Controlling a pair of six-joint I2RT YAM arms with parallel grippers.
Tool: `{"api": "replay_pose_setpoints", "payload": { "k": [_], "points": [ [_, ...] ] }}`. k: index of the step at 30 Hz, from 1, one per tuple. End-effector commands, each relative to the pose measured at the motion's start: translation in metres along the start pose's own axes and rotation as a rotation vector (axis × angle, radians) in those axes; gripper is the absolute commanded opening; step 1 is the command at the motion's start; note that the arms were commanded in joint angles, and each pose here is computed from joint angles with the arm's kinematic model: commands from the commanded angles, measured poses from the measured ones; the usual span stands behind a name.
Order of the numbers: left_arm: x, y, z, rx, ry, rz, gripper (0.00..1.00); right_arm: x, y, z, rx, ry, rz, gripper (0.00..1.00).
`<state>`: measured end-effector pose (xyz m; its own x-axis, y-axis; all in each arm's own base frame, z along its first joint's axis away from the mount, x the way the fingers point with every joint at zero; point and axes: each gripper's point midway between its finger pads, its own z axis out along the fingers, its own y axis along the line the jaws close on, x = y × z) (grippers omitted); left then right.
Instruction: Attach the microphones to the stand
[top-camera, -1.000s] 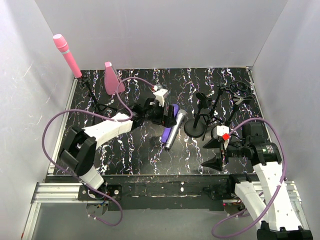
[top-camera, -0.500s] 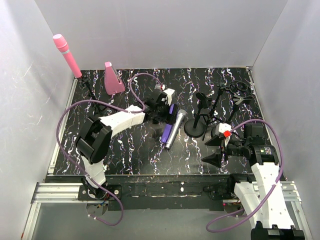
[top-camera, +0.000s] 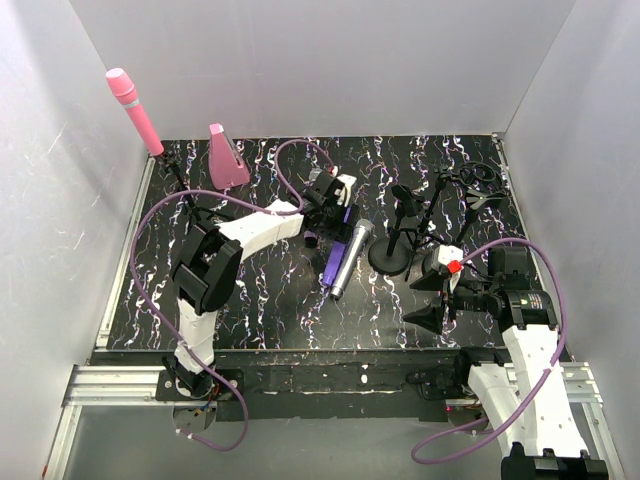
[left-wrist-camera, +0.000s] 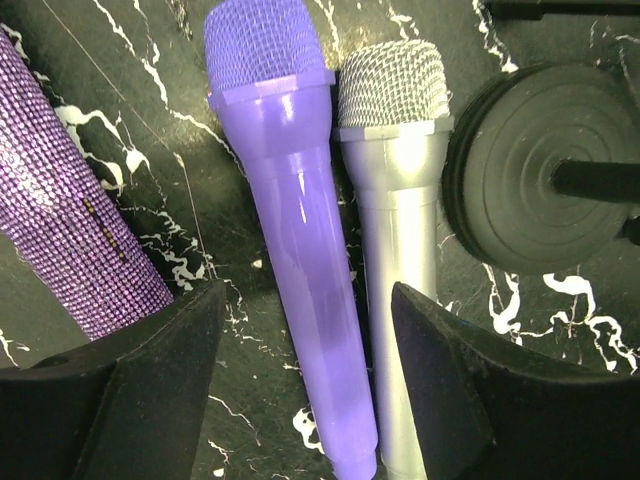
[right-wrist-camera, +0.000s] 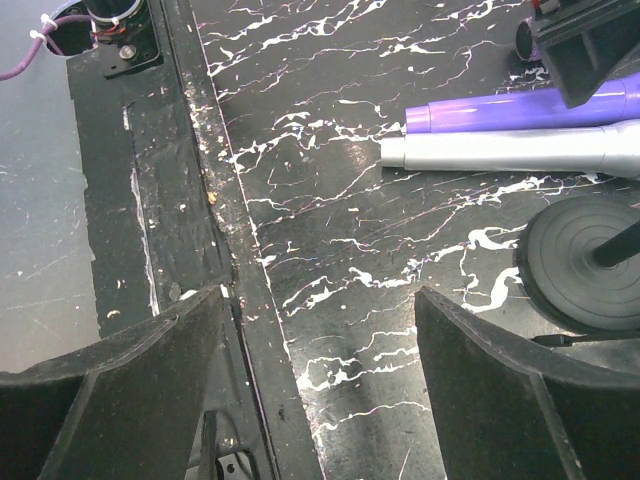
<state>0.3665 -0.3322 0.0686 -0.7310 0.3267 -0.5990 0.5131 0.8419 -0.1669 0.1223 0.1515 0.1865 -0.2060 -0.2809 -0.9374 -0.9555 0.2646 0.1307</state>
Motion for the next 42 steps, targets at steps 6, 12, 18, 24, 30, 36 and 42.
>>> {"api": "replay_pose_setpoints", "payload": {
  "k": [6, 12, 18, 24, 30, 36, 42],
  "points": [
    [-0.024, -0.004, -0.003, -0.014, -0.027, 0.006, 0.63, -0.004, 0.000, 0.000, -0.003, -0.021, -0.014, 0.84],
    [-0.031, 0.000, -0.001, -0.043, -0.027, 0.015, 0.63, -0.004, -0.005, -0.002, 0.023, -0.026, -0.004, 0.84],
    [-0.033, 0.001, -0.001, -0.054, -0.024, 0.021, 0.62, -0.005, -0.006, -0.002, 0.025, -0.029, -0.001, 0.84],
    [-0.048, 0.015, -0.006, -0.108, -0.042, 0.029, 0.62, -0.005, -0.006, -0.003, 0.028, -0.031, -0.001, 0.84],
    [-0.069, 0.046, -0.012, -0.154, -0.060, -0.027, 0.62, -0.004, -0.007, -0.003, 0.031, -0.030, 0.000, 0.84],
    [-0.079, 0.072, -0.018, -0.190, -0.055, -0.055, 0.62, -0.005, -0.007, -0.003, 0.037, -0.032, -0.004, 0.84],
    [-0.070, 0.093, -0.031, -0.200, -0.040, -0.070, 0.62, -0.005, -0.008, -0.004, 0.042, -0.037, -0.005, 0.84]
  ]
}}
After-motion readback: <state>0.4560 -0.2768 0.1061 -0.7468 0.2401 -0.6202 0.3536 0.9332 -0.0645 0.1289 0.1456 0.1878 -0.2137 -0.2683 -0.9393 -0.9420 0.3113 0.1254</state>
